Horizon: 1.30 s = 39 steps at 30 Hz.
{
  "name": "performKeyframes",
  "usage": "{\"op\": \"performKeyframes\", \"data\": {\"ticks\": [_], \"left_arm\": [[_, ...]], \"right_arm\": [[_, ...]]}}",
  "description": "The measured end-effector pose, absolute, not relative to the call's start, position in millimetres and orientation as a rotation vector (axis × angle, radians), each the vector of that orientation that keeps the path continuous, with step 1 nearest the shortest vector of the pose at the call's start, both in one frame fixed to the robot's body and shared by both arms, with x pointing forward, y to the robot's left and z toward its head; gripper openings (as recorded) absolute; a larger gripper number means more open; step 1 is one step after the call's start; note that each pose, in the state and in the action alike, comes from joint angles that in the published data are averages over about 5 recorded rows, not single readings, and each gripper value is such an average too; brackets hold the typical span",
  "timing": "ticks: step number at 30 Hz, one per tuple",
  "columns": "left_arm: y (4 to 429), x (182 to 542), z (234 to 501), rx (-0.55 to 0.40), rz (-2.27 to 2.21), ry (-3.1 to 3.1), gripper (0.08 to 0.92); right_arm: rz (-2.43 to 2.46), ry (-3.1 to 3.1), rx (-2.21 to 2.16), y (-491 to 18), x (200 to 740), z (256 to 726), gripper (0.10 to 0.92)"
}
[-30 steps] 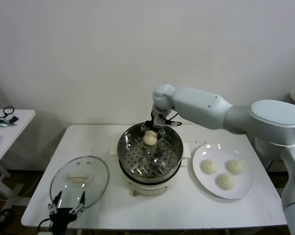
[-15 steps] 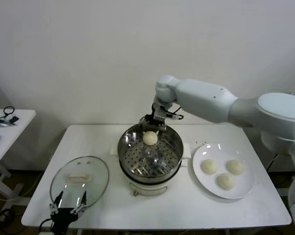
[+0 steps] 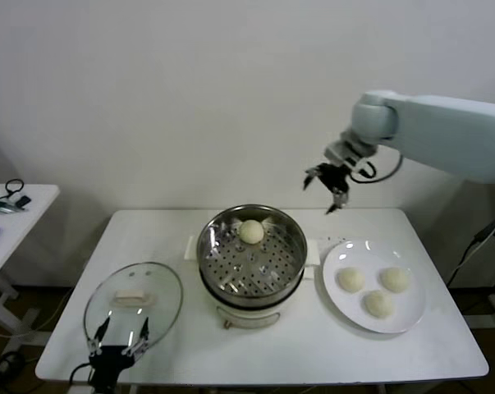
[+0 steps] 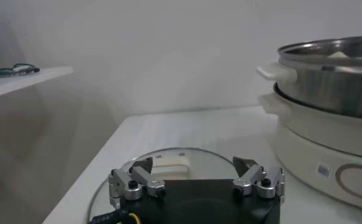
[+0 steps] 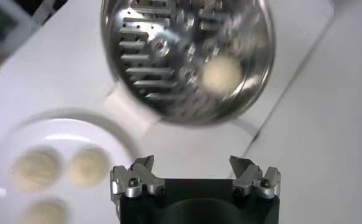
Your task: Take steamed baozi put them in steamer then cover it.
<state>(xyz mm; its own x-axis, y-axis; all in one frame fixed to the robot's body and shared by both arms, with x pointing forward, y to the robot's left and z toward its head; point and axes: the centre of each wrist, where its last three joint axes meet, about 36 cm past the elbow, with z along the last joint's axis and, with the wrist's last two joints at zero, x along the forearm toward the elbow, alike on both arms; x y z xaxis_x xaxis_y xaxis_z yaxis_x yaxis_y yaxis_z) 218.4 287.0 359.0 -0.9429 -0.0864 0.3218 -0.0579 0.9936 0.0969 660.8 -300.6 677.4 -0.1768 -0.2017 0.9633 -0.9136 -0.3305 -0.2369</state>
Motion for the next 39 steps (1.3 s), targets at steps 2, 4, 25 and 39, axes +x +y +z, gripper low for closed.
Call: {"op": "performKeyframes", "data": {"ticks": [2, 4, 25, 39], "left_arm": [[288, 218, 359, 0.108, -0.124, -2.807, 0.823], [289, 217, 359, 0.113, -0.126, -2.807, 0.823], [285, 212, 355, 0.126, -0.131, -2.800, 0.823], [287, 212, 354, 0.129, -0.138, -2.803, 0.823]], "right_arm": [[1.494, -1.335, 1.451, -313, 653, 660, 0.823], [1.440, -1.351, 1.412, -321, 646, 640, 0.823], [1.282, -1.359, 1.207, -347, 624, 486, 0.823], [1.258, -1.390, 1.170, -347, 622, 450, 0.823]]}}
